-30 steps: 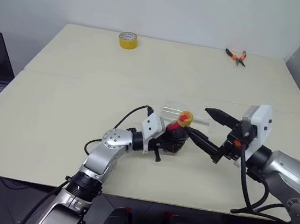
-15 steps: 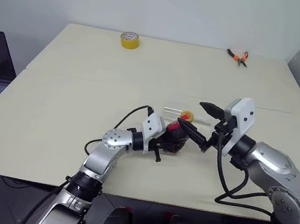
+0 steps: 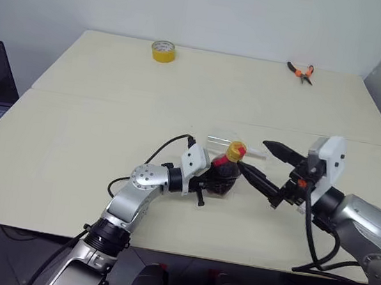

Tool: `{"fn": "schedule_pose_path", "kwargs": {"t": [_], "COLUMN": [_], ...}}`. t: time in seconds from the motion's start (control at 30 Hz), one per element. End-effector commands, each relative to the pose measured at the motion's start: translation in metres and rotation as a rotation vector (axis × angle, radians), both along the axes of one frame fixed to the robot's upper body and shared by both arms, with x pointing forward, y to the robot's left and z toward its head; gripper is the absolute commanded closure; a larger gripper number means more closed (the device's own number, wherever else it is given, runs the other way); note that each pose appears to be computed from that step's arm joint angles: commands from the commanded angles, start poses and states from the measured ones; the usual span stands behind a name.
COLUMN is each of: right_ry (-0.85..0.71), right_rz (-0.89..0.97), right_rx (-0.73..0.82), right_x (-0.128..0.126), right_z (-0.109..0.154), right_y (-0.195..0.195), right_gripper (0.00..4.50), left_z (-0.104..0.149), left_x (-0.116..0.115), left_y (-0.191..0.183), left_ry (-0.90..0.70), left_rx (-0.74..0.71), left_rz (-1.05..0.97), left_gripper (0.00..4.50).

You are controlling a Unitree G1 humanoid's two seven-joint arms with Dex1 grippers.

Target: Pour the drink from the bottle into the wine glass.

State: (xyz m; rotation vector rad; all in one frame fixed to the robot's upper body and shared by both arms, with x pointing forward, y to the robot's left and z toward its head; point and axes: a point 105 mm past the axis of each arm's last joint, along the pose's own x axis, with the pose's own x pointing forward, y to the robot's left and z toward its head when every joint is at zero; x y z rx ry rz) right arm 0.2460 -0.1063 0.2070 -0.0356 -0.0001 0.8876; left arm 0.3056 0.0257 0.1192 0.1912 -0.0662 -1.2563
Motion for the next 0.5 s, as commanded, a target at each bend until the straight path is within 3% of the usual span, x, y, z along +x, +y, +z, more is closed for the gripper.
{"fn": "schedule_pose_path", "kwargs": {"t": [0.03,0.5], "right_ry": [-0.039,-0.055], "right_rz": [0.038,0.011], "right_rx": [0.023,0.053], "right_x": [-0.008,0.018], "right_z": [0.014,0.018], "right_y": [0.005,0.022], "right_gripper": [0.0,0.0], "left_z": [0.019,0.019], "left_x": [-0.005,-0.007], "left_y": [-0.005,-0.008], "left_ry": [-0.076,-0.076], "left_rx": [-0.04,-0.036], "left_rz": [-0.038,-0.056], "left_gripper": [3.87,3.87]}}
